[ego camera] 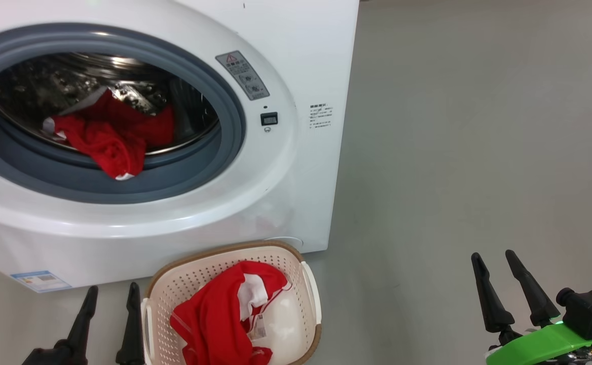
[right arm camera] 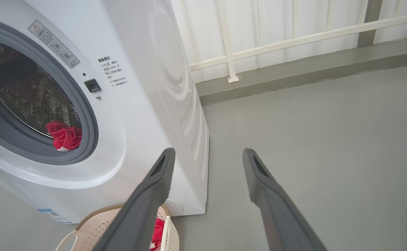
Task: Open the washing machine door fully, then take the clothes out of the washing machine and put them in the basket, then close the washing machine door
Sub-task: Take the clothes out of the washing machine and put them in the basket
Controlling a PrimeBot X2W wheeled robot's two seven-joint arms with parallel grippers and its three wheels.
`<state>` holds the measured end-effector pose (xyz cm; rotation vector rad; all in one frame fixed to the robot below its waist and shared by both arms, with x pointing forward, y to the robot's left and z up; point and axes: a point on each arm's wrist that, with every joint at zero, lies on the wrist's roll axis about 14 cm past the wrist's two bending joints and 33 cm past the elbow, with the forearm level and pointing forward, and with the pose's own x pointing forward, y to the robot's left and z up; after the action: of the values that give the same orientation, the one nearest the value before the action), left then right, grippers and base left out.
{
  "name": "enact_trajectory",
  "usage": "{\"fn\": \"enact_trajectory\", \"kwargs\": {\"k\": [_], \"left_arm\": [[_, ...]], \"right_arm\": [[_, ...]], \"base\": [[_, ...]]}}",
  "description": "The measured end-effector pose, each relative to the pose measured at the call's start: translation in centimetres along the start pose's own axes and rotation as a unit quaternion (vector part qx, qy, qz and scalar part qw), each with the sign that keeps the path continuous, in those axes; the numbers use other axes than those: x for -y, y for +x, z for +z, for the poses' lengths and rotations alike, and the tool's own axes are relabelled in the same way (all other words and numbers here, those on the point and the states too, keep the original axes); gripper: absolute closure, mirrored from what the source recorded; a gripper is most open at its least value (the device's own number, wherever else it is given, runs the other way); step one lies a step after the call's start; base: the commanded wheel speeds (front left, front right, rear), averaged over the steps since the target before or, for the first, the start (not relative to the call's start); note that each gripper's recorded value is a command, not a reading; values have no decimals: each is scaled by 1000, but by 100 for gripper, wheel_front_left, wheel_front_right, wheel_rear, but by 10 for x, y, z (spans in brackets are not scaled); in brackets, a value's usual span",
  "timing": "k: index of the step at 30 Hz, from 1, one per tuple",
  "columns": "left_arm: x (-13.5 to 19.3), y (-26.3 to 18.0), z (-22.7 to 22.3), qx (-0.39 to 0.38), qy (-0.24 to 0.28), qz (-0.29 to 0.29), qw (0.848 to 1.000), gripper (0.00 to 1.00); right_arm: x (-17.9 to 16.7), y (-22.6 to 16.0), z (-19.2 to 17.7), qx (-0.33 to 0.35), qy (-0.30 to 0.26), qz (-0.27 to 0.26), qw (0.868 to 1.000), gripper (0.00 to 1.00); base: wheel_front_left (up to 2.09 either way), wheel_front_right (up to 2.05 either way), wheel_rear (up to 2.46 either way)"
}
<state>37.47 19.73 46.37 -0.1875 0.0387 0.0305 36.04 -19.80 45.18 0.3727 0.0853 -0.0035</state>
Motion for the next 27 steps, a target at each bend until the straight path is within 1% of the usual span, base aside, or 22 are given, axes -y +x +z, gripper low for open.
{"fn": "enact_trajectory", "kwargs": {"k": [3, 12, 19, 27], "left_arm": [[2, 4, -2, -2, 0, -3, 1000, 0], [14, 37, -1, 3, 6, -19, 1000, 0], [25, 89, 1, 7, 28, -32, 999, 0], [20, 152, -13, -21, 54, -23, 998, 0]], "right_arm": [[1, 2, -3, -5, 0, -2, 1000, 0], [1, 12, -15, -19, 9, -7, 1000, 0], [2, 29, -20, -24, 10, -9, 1000, 0], [10, 41, -30, -35, 12, -22, 999, 0]], "base": [[0, 0, 0], [0, 0, 0], [0, 0, 0], [0, 0, 0]]}}
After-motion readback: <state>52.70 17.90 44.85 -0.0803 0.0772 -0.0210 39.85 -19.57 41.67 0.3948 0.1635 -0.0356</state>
